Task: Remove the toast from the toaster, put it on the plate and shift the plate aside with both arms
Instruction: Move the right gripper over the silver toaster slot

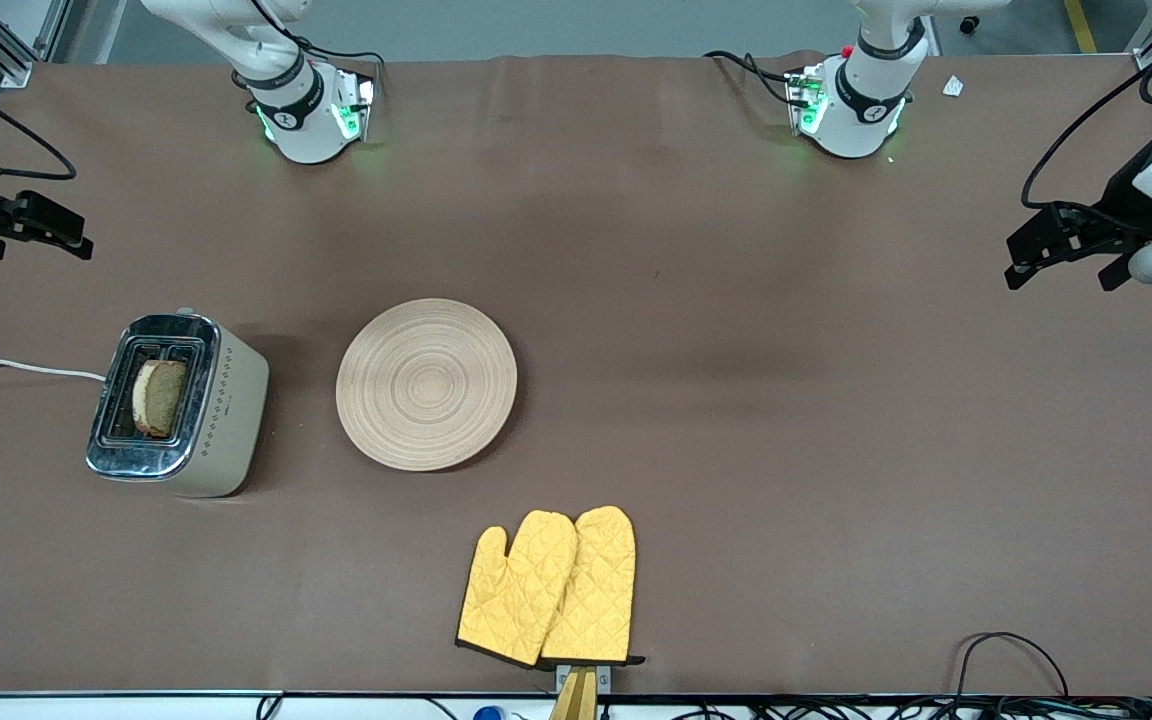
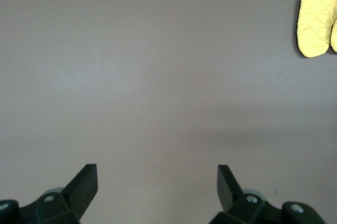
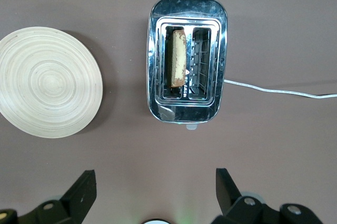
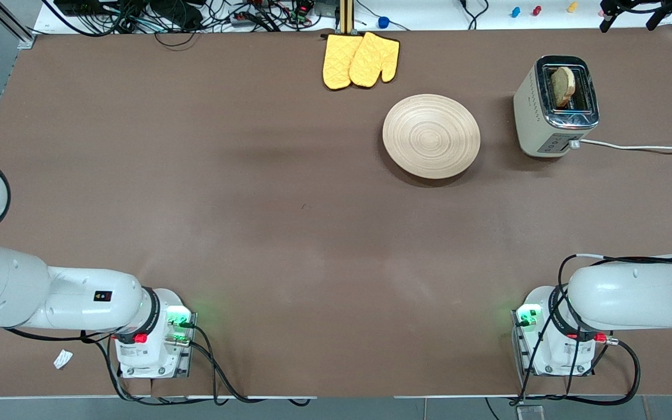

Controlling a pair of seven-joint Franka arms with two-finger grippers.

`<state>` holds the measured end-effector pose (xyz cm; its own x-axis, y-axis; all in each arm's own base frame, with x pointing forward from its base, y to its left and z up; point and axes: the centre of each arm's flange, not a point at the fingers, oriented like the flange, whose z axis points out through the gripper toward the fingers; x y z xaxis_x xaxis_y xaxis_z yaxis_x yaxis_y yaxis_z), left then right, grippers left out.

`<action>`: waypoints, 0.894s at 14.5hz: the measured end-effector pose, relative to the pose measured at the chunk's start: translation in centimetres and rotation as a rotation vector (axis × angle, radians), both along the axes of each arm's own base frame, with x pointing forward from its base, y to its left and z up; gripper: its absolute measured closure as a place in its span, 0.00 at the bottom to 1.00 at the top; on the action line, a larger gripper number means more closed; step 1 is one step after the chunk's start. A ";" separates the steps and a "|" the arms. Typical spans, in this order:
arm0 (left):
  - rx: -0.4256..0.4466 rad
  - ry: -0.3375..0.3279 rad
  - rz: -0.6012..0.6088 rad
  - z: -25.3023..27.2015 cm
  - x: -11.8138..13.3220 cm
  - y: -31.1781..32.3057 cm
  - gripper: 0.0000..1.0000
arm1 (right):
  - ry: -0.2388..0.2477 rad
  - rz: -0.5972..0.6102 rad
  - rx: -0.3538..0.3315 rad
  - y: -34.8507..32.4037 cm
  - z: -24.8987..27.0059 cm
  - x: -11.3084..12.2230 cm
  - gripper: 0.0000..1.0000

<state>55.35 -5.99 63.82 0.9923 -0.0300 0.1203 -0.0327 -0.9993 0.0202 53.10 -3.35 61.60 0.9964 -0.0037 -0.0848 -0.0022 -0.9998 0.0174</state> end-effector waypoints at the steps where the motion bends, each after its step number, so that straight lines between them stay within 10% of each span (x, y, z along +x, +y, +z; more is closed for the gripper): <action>1: 0.001 0.000 0.000 0.0 0.0 0.0 0.00 | 0.000 0.000 0.000 0.0 0.0 0.0 0.00; 13: -0.021 0.074 -0.046 -2.4 0.3 -3.4 0.00 | 0.000 -0.010 0.000 -0.7 -4.7 1.4 0.00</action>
